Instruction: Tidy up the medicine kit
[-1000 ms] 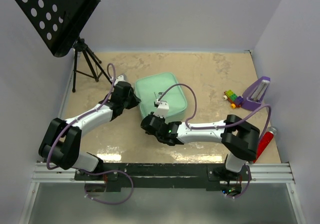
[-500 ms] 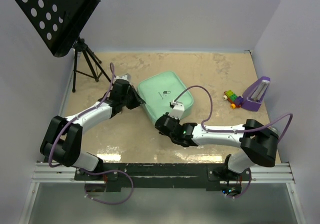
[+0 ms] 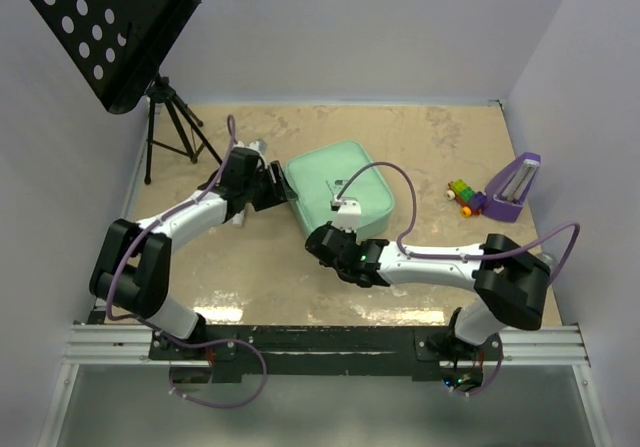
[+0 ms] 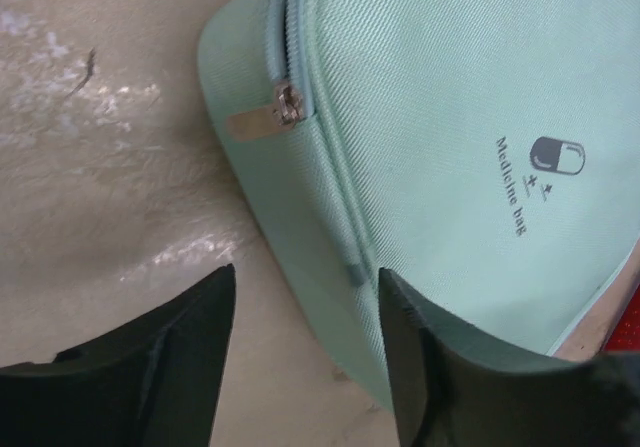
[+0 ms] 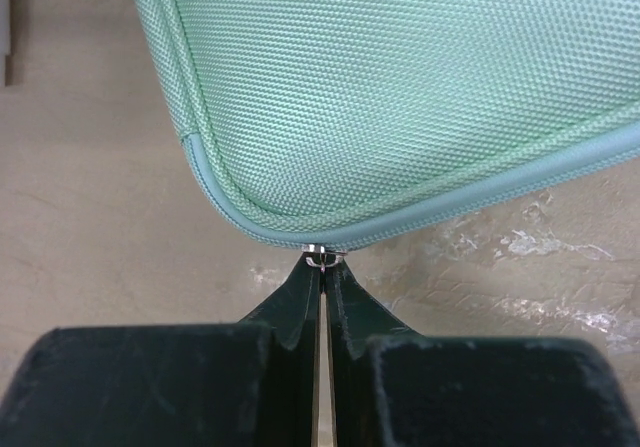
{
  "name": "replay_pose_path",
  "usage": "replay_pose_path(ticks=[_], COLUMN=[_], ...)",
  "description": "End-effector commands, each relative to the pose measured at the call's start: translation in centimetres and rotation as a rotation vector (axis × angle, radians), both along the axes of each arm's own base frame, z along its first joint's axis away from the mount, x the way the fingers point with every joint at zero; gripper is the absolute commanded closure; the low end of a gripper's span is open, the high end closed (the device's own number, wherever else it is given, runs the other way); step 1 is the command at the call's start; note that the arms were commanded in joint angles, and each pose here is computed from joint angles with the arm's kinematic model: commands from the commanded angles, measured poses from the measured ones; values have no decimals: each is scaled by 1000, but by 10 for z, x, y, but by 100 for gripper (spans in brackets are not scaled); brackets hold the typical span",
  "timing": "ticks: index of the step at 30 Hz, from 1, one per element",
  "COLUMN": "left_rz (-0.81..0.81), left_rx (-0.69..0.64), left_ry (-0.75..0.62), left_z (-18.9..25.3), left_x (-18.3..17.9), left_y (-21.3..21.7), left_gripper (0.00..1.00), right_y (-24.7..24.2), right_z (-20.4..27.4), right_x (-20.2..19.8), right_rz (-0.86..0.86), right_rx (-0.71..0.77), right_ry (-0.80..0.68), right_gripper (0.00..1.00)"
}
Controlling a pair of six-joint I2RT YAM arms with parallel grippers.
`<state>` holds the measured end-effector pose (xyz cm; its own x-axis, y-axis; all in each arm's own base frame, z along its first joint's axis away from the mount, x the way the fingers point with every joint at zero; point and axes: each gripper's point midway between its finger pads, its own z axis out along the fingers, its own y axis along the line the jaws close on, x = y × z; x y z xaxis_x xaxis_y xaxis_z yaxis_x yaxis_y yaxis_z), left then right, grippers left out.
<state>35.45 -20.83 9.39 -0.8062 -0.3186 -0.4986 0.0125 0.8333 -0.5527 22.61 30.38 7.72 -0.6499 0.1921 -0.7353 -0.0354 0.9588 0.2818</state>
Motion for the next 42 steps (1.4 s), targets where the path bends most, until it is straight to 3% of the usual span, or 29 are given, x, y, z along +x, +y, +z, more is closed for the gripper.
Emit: replay_pose_path(ticks=[1,5,11,16,22,25,29,35,42], left_rz=[20,28,-33,-27,19,42,48,52,53], left_rx=[-8,-31,-62,-46,28,53,68,-8,-19], left_ry=[-50,-63,-62,-43,-10,-14,-18,-122,-121], left_z=[16,24,27,8,-14,-17,-14,23,25], left_x=[-14,-35,-76,-87,-86,-81,-77,-75,-68], left_y=[15,18,-11,-7,6,11,10,8,3], left_gripper=[30,18,17,28,52,55,52,34,32], right_y=[18,40,67,71,66,64,61,59,63], right_z=[21,34,44,43,39,35,33,35,34], right_x=[15,22,31,31,27,26,24,23,23], right_rz=[47,105,155,163,161,162,164,166,175], right_rx=[-54,-53,-40,-36,-30,-31,-31,-23,-22], right_ry=[-61,-90,-111,-110,-104,-100,-96,-101,-100], right_gripper=[100,100,100,100,100,100,100,100,100])
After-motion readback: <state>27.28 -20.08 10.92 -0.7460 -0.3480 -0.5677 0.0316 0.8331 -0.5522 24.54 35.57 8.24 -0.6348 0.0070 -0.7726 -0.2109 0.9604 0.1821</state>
